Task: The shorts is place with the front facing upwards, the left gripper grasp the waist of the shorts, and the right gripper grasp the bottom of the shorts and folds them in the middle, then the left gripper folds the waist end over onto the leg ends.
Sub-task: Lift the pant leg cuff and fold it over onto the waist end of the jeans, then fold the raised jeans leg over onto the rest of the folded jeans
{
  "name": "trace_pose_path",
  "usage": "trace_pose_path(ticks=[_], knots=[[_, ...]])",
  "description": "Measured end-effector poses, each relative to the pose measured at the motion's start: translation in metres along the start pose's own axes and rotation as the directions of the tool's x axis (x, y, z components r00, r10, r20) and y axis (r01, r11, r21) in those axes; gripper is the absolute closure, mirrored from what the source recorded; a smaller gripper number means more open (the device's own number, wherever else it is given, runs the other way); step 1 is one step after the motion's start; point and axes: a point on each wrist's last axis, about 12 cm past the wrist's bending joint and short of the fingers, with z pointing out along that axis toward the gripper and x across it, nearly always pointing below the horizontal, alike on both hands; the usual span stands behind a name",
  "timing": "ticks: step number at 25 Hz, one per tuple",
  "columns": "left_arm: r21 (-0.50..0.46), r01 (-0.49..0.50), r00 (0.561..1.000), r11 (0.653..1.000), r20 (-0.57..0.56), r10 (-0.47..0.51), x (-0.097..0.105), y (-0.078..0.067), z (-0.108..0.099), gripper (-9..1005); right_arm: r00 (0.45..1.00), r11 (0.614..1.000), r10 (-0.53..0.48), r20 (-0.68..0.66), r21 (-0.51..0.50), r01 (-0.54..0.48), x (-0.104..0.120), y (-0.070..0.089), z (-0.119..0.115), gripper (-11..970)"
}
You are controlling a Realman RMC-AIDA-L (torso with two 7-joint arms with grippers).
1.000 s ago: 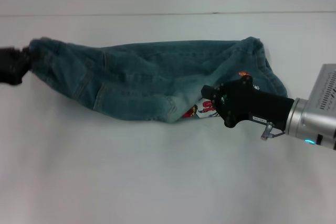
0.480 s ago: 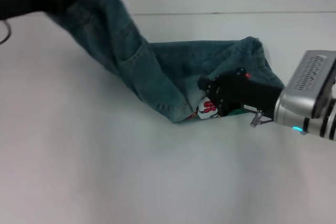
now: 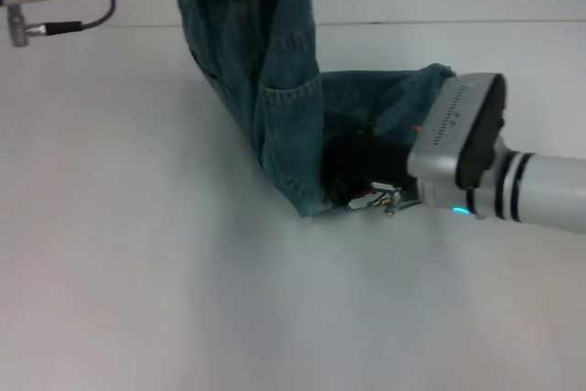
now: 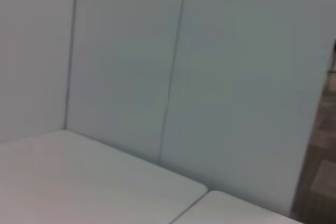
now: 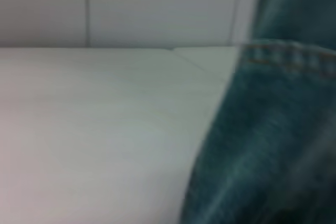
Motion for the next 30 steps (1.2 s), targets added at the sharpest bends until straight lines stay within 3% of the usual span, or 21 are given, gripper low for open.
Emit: trace_pose_path(ticks=[9,16,19,24,30], knots=[[0.045,0.000,1.000,0.999,0.007,0.000,-0.002,-0.009,0.012,959,0.999,0.997,-0.050,0.003,-0.067,0.050,-0.017,0.003,0.014,907],[0.052,-0.004,1.000,0.999,0.012,0.004,-0.003,-0.011,0.015,958,0.999,0.995,-0.040,0.012,-0.095,0.041,-0.012,0.008,0.009,904],[0.042,-0.003,1.000,0.999,0.006,0.003,-0.001,-0.010,0.017,958,1.000,0.997,0.005,0.030,-0.073,-0.003,0.004,0.006,-0.010,903],[0.024,-0.016,0.999,1.000,-0.027,0.017,0.006,-0.013,0.030,958,0.995,0.999,0.052,0.083,-0.009,-0.052,0.033,0.006,-0.066,901],[0.098,-0.026,0.997,0.995,-0.071,0.033,0.012,-0.035,0.063,958,0.987,0.998,0.039,0.153,0.037,-0.045,0.049,0.018,-0.135,899]])
